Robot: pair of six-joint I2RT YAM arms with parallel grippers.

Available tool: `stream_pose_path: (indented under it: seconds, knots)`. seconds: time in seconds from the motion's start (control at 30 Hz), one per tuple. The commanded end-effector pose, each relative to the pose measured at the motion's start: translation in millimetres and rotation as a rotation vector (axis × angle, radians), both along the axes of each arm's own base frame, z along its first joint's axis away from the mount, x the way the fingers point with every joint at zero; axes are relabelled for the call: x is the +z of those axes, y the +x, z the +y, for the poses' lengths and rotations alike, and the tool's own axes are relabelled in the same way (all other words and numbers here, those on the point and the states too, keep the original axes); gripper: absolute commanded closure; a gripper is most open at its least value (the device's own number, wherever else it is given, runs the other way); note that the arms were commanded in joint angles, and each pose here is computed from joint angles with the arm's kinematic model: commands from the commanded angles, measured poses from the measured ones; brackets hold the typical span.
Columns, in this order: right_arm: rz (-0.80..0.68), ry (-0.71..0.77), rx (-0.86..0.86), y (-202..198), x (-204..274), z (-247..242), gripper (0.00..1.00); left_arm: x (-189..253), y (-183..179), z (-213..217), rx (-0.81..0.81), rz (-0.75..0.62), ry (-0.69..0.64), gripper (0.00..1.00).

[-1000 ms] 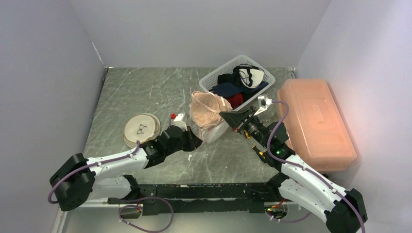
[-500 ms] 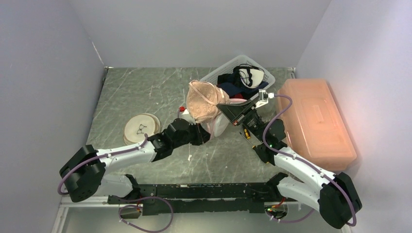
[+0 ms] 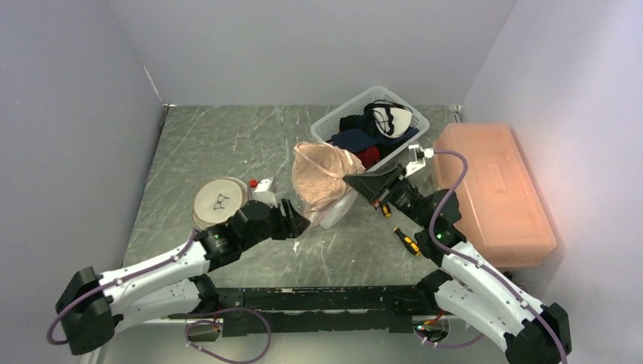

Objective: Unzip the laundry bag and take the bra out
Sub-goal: Place the laundry bag at the center of the board.

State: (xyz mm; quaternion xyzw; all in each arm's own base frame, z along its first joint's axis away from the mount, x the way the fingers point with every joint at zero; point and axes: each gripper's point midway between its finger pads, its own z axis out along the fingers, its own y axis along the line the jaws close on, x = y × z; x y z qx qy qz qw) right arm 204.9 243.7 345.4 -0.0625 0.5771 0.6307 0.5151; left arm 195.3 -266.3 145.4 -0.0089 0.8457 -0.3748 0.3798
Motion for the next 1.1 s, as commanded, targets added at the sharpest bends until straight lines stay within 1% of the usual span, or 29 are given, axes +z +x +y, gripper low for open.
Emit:
stream_pose_path:
  seconds: [0.0,0.1,0.17,0.27,0.3,0.33,0.4,0.47,0.57,0.63,0.7,0.8,0.9,1.0,1.07]
  knots:
    - [-0.001,-0.090,-0.049,2.1,-35.9,-6.4,1.00,-20.9,-12.0,42.5,0.091,0.054,0.122,0.31]
    - [0.043,-0.128,-0.044,1.5,-67.6,-6.1,1.00,-22.3,-19.2,63.7,0.139,0.069,0.151,0.24]
    - [0.060,-0.142,-0.037,-0.1,-84.7,-6.0,1.00,-12.9,-20.1,73.3,0.163,0.041,0.138,0.19]
    - [0.082,-0.153,-0.028,-2.3,-101.9,-6.0,1.00,20.0,-18.8,74.3,0.146,-0.069,0.052,0.11]
    - [0.085,-0.155,-0.025,-2.9,-105.1,-5.9,1.00,35.2,-19.2,70.8,0.121,-0.120,0.008,0.08]
    - [0.085,-0.156,-0.021,-3.8,-106.5,-5.8,1.00,52.2,-19.6,67.5,0.091,-0.185,-0.035,0.07]
    - [0.082,-0.158,-0.019,-4.9,-108.4,-6.1,1.00,76.5,-23.6,55.9,0.017,-0.264,-0.100,0.07]
    - [0.079,-0.160,-0.017,-6.2,-109.4,-6.5,1.00,88.4,-27.6,43.4,-0.054,-0.287,-0.129,0.07]
    - [0.056,-0.156,0.011,-12.5,-107.6,-5.3,1.00,89.7,-27.9,25.1,-0.129,-0.269,-0.162,0.07]
    - [0.041,-0.145,0.036,-18.6,-107.0,-4.6,1.00,90.0,-27.1,14.9,-0.166,-0.253,-0.226,0.07]
    - [0.022,-0.125,0.058,-24.7,-102.0,-4.6,1.00,90.2,-23.1,12.1,-0.168,-0.238,-0.289,0.07]
    - [-0.003,-0.106,0.099,-34.7,-96.0,-4.2,1.00,97.1,-21.7,12.0,-0.184,-0.258,-0.381,0.07]
    - [-0.029,-0.088,0.162,-46.8,-88.9,-1.7,1.00,104.3,-20.1,11.6,-0.213,-0.272,-0.427,0.07]
    - [-0.040,-0.072,0.196,-53.2,-84.5,-0.8,1.00,113.3,-24.0,3.9,-0.288,-0.288,-0.473,0.07]
    - [-0.038,-0.063,0.206,-54.7,-84.2,-0.6,1.00,113.5,-23.7,-1.8,-0.323,-0.288,-0.472,0.07]
